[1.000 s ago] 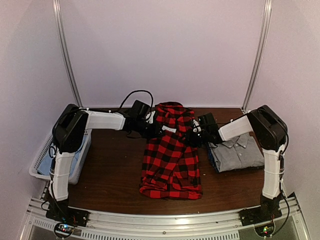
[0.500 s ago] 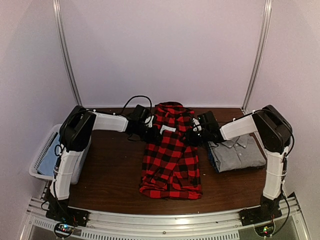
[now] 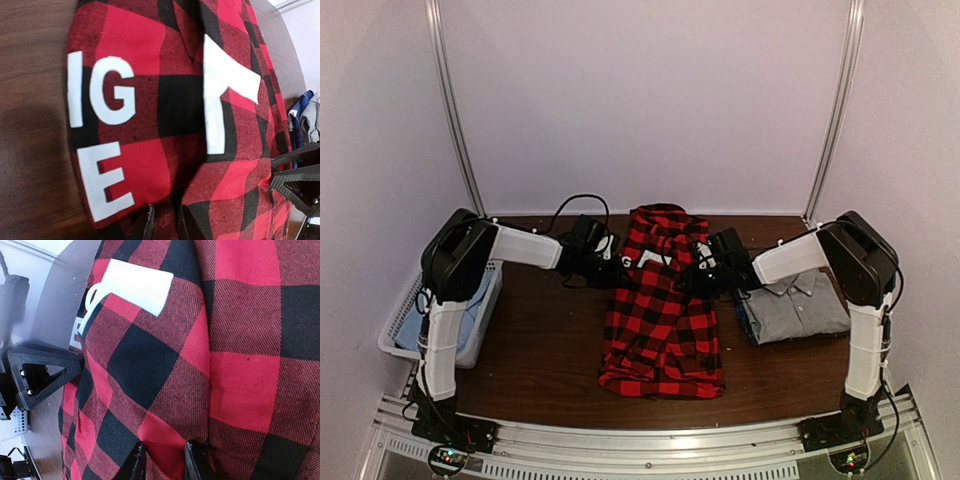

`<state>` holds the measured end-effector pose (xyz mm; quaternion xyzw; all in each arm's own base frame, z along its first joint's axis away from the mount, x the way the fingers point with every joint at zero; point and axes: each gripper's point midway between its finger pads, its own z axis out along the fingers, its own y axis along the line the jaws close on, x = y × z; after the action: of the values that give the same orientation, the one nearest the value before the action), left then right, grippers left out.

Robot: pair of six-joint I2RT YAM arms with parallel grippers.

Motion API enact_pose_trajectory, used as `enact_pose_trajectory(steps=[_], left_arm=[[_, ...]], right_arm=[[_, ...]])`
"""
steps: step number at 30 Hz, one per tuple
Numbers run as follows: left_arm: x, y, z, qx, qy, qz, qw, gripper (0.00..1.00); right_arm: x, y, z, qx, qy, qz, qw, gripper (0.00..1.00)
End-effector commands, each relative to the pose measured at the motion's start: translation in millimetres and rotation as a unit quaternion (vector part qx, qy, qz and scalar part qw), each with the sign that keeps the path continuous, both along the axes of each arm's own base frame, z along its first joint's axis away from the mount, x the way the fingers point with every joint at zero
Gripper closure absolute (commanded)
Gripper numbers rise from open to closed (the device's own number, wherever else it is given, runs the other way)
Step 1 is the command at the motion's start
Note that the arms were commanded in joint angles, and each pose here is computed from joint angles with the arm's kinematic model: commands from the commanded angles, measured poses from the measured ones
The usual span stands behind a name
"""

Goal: Fold and stack the long sleeve shirts
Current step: Smooth out the rectangle-folded shirt at the center of the board, then move the rectangle-folded shirt to the center of the board.

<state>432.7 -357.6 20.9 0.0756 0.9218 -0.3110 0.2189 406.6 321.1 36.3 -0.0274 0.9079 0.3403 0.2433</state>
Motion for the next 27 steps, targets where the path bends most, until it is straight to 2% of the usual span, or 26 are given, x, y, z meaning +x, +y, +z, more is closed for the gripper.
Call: enact_pose_trajectory(steps=[1, 15, 20, 27], left_arm=[[-17.2, 52.4, -41.0, 0.074, 0.049, 0.041, 0.995, 0.81], [-24.8, 98.3, -39.8, 0.083, 0.056, 0.074, 0.992, 0.82], [-2.8, 85.4, 4.6, 0.05, -0.005, 0.051, 0.997, 0.83], [49.9, 51.0, 64.2, 0.004, -0.092, 0.026, 0.995, 0.82]], right_arm=[[-3.8, 5.7, -17.3, -0.026, 0.013, 0.008, 1.0, 0.72], [-1.7, 32.9, -2.9, -0.02, 0.001, 0.028, 0.999, 0.72], [0.0, 32.3, 16.3, -0.017, -0.015, 0.023, 0.999, 0.72], [-7.2, 27.3, 49.0, -0.014, -0.042, 0.017, 0.999, 0.72]])
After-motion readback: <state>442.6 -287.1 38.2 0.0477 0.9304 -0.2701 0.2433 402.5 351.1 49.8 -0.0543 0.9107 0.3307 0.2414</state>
